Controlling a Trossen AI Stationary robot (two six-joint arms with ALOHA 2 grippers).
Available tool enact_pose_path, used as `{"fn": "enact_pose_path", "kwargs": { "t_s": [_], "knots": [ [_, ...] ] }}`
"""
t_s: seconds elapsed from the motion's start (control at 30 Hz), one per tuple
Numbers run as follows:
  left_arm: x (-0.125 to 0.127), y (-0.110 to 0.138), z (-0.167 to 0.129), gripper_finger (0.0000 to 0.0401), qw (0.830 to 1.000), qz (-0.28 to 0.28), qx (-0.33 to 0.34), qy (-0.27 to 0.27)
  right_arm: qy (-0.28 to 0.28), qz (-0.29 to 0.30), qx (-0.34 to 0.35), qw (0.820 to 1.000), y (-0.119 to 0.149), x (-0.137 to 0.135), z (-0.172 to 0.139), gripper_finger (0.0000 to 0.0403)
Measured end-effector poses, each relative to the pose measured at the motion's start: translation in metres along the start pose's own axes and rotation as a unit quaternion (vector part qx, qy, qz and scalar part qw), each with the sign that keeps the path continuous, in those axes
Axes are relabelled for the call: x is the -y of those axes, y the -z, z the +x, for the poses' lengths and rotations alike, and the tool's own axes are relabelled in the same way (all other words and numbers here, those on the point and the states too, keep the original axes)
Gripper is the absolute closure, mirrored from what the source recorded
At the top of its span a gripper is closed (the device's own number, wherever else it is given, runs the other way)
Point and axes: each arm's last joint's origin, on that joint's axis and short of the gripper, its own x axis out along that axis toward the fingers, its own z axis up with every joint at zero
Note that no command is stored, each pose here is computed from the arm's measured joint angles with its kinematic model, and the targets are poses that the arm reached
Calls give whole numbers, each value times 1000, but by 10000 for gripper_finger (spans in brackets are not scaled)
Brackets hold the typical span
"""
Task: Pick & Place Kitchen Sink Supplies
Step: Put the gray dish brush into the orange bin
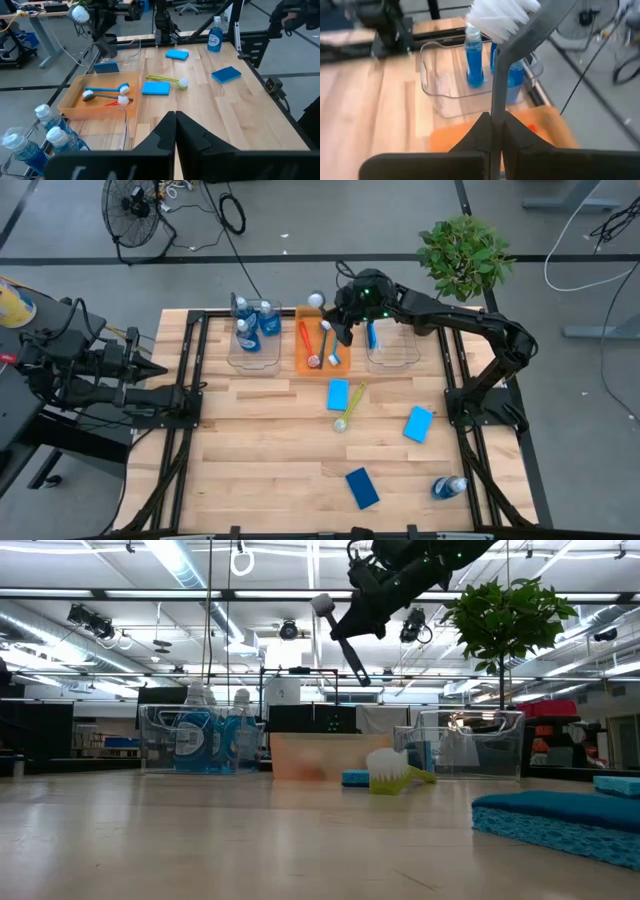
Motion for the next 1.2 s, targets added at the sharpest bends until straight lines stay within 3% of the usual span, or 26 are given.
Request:
{"fn": "enact_pose_path", "kwargs": {
  "t_s": [0.2,0.4,0.53,0.67,0.77,0.9,1.03,1.2],
  "knots": [
    [0,0,0,391,1000,0,0,0,-6,-140,-3,990,1,-1,0,389],
    [0,0,0,389,1000,0,0,0,-16,-308,-17,951,3,-5,1,389],
    [0,0,0,387,1000,0,0,0,-1,-342,-27,939,4,-4,1,389],
    [0,0,0,387,1000,0,0,0,10,-267,-11,964,0,-4,1,389],
    [0,0,0,387,1000,0,0,0,19,-155,9,988,-3,-1,0,389],
    [0,0,0,387,1000,0,-1,0,22,-12,18,1000,-4,2,0,389],
    [0,0,0,387,1000,0,0,0,22,137,18,990,-2,5,4,389],
    [0,0,0,387,1000,0,0,0,4,283,18,959,6,12,24,389]
  ]
}}
